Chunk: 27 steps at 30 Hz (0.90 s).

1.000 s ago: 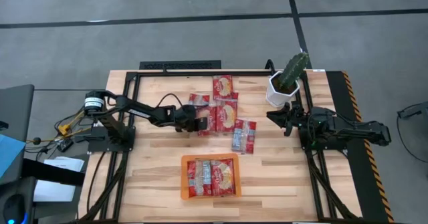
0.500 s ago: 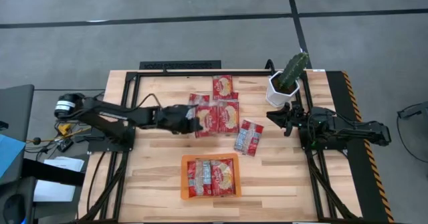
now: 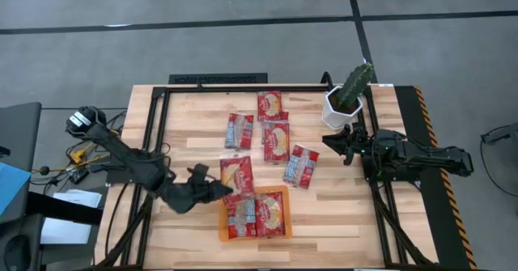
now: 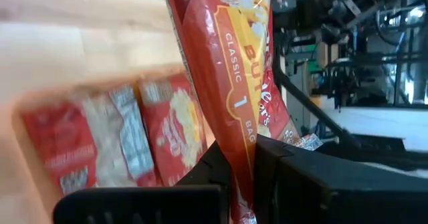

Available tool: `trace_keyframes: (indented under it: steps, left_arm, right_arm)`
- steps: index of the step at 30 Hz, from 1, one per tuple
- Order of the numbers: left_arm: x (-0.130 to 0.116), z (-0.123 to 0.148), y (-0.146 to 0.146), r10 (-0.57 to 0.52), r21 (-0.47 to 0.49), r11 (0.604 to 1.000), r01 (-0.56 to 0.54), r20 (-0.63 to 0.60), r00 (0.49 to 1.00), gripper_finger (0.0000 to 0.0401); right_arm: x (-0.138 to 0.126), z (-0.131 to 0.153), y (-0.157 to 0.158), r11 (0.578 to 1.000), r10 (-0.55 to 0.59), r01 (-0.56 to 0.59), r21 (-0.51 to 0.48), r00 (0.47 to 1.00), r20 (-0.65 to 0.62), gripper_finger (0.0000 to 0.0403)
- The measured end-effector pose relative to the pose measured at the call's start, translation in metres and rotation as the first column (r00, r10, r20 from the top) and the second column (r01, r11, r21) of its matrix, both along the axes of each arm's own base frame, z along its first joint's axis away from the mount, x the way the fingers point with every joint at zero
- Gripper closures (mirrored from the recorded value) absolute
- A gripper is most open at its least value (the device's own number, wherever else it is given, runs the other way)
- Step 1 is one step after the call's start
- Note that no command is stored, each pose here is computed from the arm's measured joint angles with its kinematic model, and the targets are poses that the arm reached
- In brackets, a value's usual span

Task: Sort popcorn bags into baskets
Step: Put the red popcorn bag into the orange bin

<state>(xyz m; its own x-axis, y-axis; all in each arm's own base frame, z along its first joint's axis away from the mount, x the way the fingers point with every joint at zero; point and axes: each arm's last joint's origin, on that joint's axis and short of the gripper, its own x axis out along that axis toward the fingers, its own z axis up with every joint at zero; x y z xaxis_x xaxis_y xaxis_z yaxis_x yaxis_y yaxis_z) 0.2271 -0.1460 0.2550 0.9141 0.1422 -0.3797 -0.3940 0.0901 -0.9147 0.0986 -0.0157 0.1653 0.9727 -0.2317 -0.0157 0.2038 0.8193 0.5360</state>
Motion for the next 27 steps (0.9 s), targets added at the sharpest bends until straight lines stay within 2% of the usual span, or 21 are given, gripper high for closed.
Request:
trace_keyframes:
  steps: [8, 14, 20, 27]
  left_arm:
    - [0.019, 0.010, -0.040, -0.046, -0.006, 0.999, 0.046, -0.085, 0.995, 0.0398]
    - [0.032, -0.013, -0.065, -0.039, -0.038, 0.999, 0.033, -0.164, 0.986, 0.0398]
    - [0.034, -0.036, -0.071, -0.062, -0.043, 0.998, 0.052, -0.270, 0.961, 0.0394]
    - [0.033, -0.044, -0.066, -0.071, -0.033, 0.997, 0.063, -0.361, 0.930, 0.0388]
  right_arm:
    - [0.000, 0.000, 0.000, 1.000, 0.004, -0.004, 0.001, 1.000, -0.001, 0.0283]
    - [0.000, 0.000, 0.000, 1.000, 0.005, -0.005, 0.000, 1.000, -0.002, 0.0283]
    - [0.000, 0.000, 0.000, 1.000, 0.005, -0.005, 0.000, 1.000, -0.002, 0.0283]
    - [0.000, 0.000, 0.000, 1.000, 0.005, -0.005, 0.000, 1.000, -0.002, 0.0283]
